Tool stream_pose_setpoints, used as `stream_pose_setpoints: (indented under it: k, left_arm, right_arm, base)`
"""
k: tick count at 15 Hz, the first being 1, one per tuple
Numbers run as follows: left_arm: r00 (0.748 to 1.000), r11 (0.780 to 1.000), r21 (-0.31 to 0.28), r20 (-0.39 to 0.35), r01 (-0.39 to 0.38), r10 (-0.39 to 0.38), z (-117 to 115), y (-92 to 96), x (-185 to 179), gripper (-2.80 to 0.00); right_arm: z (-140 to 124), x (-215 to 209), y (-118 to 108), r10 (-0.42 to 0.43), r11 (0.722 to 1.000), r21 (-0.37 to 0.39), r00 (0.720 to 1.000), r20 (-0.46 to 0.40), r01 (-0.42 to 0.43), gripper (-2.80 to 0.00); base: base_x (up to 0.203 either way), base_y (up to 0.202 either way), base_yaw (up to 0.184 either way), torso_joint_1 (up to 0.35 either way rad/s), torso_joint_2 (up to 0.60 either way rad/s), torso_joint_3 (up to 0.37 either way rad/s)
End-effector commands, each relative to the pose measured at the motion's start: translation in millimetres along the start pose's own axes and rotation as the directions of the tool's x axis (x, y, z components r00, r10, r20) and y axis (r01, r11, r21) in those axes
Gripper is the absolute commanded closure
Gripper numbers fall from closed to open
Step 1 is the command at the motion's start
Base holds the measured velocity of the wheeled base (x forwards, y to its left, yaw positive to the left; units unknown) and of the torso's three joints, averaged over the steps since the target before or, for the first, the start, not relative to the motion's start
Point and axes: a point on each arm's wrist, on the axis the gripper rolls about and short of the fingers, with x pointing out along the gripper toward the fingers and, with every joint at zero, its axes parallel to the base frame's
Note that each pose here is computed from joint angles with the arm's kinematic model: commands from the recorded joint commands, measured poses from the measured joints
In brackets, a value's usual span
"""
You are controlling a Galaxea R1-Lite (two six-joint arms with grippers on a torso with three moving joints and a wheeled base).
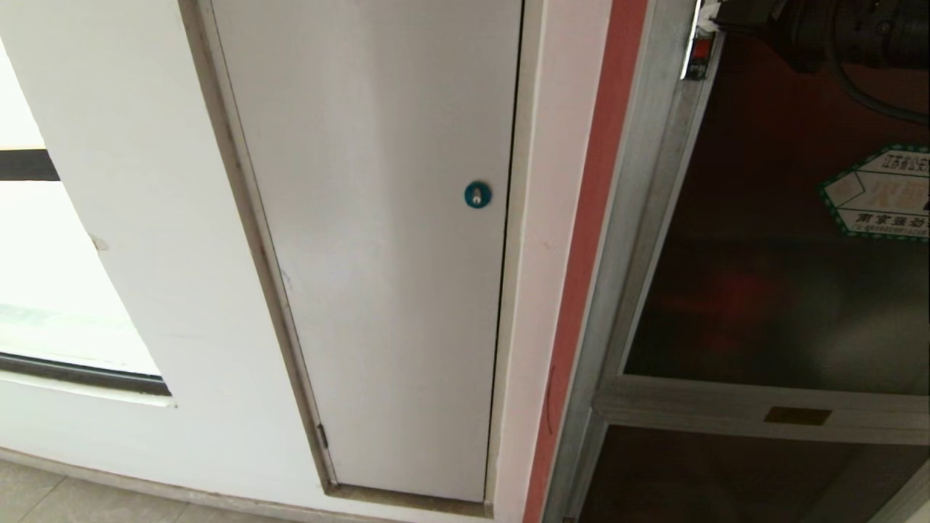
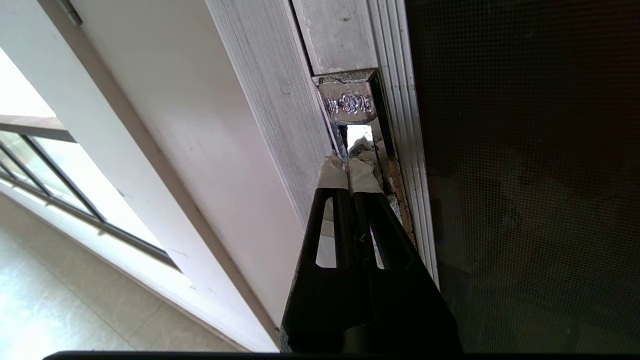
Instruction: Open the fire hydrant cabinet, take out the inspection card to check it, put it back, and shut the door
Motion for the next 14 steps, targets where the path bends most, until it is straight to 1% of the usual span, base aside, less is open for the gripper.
stream_pose_setpoints:
  k: [1,9,14]
  left_arm:
    - [1.000,1.000,0.000,-0.002,0.000,0.000,-0.3,0.0,0.2,0.00]
    - [1.000,1.000,0.000,-0.001,0.000,0.000,-0.3,0.0,0.2,0.00]
    - [1.000,1.000,0.000,-0.001,0.000,0.000,-0.4,0.0,0.1,0.00]
  right_arm:
    - [-5.2,6.8,-3.9,-0.011,1.000,0.005,1.000,-0.016,0.011,0.00]
    - [-7.2,10.9,-5.6,-0.013,1.000,0.004,1.000,-0.014,0.013,0.00]
    - [-4.0,5.2,-3.2,-0.013,1.000,0.005,1.000,-0.010,0.013,0.00]
  base:
    - [0.000,0.000,0.000,0.000,0.00,0.000]
    - [0.000,0.000,0.000,0.000,0.00,0.000]
    - [0.000,0.000,0.000,0.000,0.00,0.000]
